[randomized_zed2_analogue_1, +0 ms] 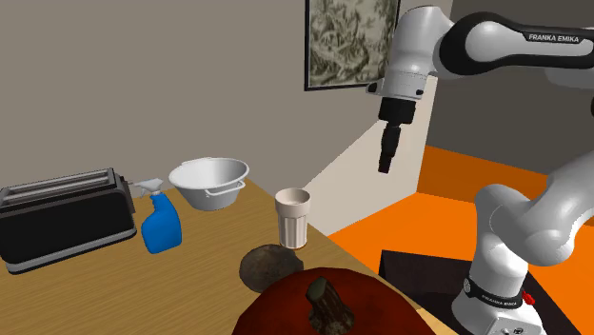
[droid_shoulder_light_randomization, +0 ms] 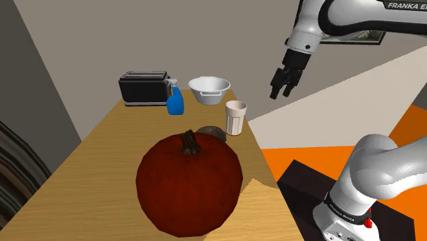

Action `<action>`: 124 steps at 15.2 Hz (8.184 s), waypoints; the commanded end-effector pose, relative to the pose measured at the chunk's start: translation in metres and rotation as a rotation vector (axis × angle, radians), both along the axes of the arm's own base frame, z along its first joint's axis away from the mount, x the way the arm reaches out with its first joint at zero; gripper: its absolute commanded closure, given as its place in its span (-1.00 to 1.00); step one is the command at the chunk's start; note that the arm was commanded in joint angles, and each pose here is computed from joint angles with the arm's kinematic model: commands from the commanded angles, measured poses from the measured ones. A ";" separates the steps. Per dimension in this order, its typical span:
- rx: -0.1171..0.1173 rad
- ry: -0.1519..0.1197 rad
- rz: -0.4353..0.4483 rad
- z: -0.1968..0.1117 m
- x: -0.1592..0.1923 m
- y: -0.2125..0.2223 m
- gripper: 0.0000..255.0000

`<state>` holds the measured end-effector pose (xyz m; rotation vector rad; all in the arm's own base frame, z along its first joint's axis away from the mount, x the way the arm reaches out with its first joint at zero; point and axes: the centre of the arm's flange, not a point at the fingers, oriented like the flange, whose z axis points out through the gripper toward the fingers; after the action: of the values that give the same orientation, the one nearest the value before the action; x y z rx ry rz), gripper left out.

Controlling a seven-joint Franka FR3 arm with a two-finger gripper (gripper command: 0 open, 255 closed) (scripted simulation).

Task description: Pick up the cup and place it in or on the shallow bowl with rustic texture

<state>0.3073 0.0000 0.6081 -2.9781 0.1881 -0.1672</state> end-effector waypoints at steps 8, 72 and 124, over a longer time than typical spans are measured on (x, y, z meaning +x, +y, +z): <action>-0.021 0.028 -0.040 -0.041 0.077 -0.034 -1.00; -0.067 0.091 -0.129 -0.057 0.240 -0.121 1.00; -0.067 0.091 -0.129 -0.127 0.264 0.047 -1.00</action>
<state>0.5713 0.0467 0.4811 -3.0429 0.3932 -0.0533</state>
